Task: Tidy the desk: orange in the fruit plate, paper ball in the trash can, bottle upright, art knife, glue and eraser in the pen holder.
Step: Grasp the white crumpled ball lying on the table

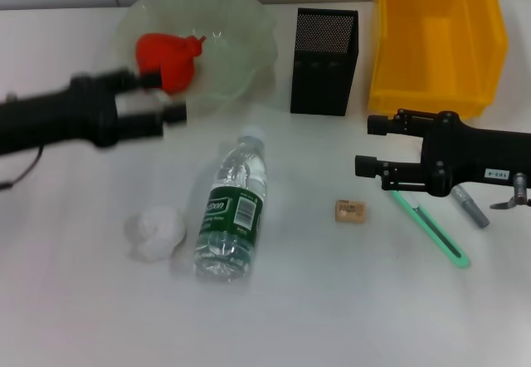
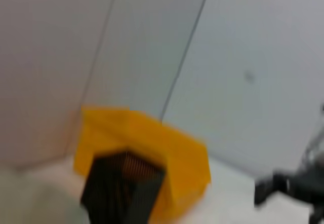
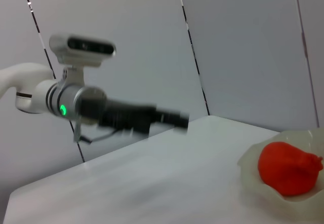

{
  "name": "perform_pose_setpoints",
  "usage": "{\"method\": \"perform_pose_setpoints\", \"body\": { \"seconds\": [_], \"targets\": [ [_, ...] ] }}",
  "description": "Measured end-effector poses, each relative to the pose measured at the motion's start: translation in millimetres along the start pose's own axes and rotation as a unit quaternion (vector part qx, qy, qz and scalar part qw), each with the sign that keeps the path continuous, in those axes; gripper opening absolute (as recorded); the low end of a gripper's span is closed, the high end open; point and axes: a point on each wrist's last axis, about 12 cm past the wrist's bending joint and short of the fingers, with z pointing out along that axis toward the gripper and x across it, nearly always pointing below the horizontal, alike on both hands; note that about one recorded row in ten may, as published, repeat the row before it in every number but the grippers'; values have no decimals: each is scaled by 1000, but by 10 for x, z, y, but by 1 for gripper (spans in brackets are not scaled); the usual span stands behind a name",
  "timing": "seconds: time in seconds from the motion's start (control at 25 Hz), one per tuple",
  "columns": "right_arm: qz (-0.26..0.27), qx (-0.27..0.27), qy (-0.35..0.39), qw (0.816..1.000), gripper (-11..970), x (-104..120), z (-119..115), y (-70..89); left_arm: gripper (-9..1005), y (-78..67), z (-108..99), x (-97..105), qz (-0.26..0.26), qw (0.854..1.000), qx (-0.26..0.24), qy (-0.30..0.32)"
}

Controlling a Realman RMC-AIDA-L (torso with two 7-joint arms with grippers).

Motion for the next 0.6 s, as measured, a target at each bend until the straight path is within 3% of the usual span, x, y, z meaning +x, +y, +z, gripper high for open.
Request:
{"method": "perform_pose_setpoints", "body": {
  "seconds": [0.08, 0.2, 0.6],
  "targets": [
    [-1, 0, 0, 1000, 753, -2, -3, -2, 834, -12, 6, 139, -6, 998, 5, 61],
    [-2, 1, 1, 1000, 753, -1, -10, -6, 830, -19, 19, 206, -12, 996, 8, 90],
    [1, 9, 2, 1000, 752, 9, -36, -21, 815, -52, 4, 343, -17, 991, 12, 134]
  ]
}}
